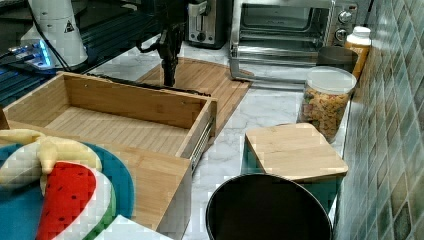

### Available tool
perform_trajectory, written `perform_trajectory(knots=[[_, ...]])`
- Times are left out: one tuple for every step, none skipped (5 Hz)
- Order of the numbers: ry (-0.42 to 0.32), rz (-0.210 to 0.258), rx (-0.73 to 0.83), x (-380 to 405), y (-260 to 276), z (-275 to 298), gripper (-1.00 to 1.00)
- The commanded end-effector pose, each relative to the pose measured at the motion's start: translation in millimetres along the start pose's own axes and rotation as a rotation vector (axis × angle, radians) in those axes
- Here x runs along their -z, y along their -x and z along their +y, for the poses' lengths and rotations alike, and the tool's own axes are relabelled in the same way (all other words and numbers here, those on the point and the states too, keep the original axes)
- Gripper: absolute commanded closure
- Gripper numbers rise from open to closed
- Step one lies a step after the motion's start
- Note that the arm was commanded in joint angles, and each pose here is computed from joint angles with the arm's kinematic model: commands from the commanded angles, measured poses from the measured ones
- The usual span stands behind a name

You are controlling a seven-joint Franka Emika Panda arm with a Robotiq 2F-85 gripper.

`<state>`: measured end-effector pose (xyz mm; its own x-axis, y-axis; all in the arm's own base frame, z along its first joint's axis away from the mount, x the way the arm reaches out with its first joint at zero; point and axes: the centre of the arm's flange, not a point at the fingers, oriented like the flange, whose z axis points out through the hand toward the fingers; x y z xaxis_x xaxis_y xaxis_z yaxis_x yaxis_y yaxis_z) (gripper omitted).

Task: Close the drawer.

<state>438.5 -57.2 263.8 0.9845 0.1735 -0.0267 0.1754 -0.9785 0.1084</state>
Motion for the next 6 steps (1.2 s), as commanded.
perform_trajectory(knots=[[0.057,-0.015,-0.125,7.2,3.1,98.6,1.00],[0.076,0.003,-0.108,13.7,9.0,122.1,1.00],[0.112,0.069,-0.094,18.8,17.1,152.7,1.00],[0.124,0.078,-0.064,22.9,17.9,192.1,1.00],[0.122,0.104,-0.045,25.7,24.2,235.6,1.00],[0.132,0.153,-0.060,27.9,33.8,270.7,1.00]])
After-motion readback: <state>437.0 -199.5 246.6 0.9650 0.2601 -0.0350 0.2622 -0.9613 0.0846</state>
